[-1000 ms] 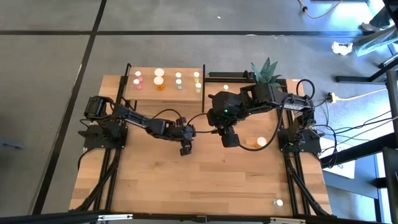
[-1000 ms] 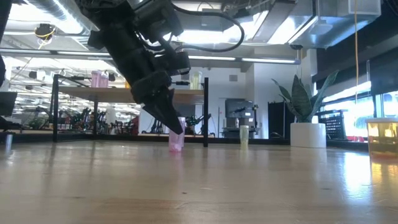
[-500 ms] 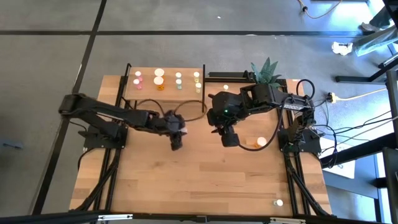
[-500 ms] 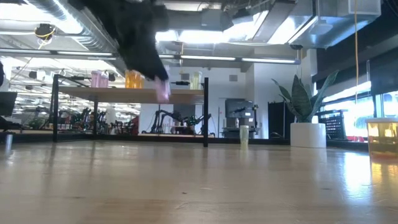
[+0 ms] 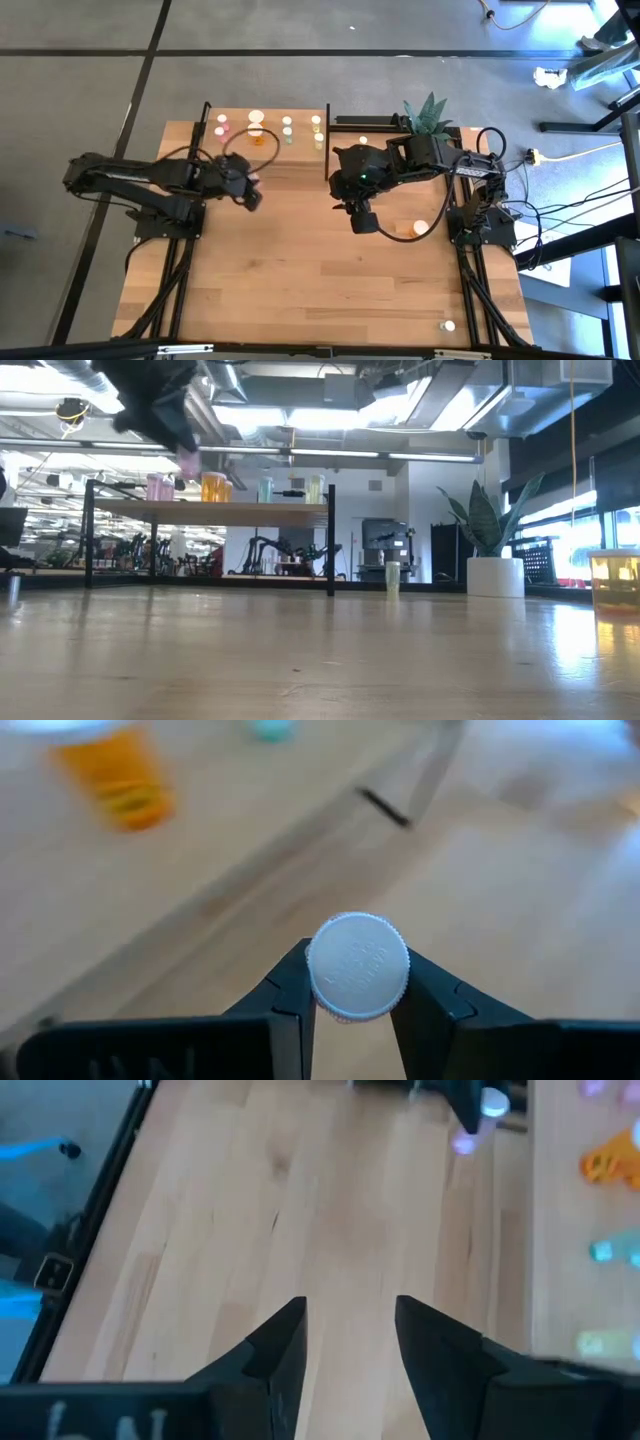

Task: Pick and place medicine bottles onto shelf by color
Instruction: Put the pink pill bottle on the shelf aligned with the other pink pill bottles, then adjust the yellow pill bottle on the shelf

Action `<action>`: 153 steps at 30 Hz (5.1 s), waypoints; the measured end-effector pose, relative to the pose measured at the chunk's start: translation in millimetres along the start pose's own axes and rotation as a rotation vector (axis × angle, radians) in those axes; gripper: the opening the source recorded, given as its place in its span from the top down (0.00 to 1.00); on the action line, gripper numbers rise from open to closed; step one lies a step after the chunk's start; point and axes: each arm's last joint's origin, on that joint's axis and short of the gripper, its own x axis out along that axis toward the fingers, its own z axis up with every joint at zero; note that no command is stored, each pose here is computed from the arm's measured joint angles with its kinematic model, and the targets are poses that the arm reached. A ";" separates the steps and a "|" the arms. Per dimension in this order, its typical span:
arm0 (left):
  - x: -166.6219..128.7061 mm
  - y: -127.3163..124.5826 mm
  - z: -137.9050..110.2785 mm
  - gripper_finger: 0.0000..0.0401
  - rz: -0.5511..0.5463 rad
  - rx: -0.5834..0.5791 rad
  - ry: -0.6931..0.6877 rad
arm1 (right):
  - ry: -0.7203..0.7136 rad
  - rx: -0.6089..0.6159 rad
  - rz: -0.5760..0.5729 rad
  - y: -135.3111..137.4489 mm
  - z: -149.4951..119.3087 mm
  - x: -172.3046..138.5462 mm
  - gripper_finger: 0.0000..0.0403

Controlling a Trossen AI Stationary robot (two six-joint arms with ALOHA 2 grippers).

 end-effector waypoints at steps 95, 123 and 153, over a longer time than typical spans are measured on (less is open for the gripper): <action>17.1 80.5 14.6 0.67 0.586 -0.410 0.014 | -0.123 0.038 -0.355 -16.1 14.0 -2.2 0.61; 16.8 82.3 15.4 0.64 0.613 -0.423 -0.012 | -0.124 0.040 -0.356 -16.1 14.0 -2.3 0.61; -20.7 93.5 13.5 0.64 0.522 -0.409 -0.167 | -0.117 0.038 -0.355 -16.0 13.3 -2.2 0.61</action>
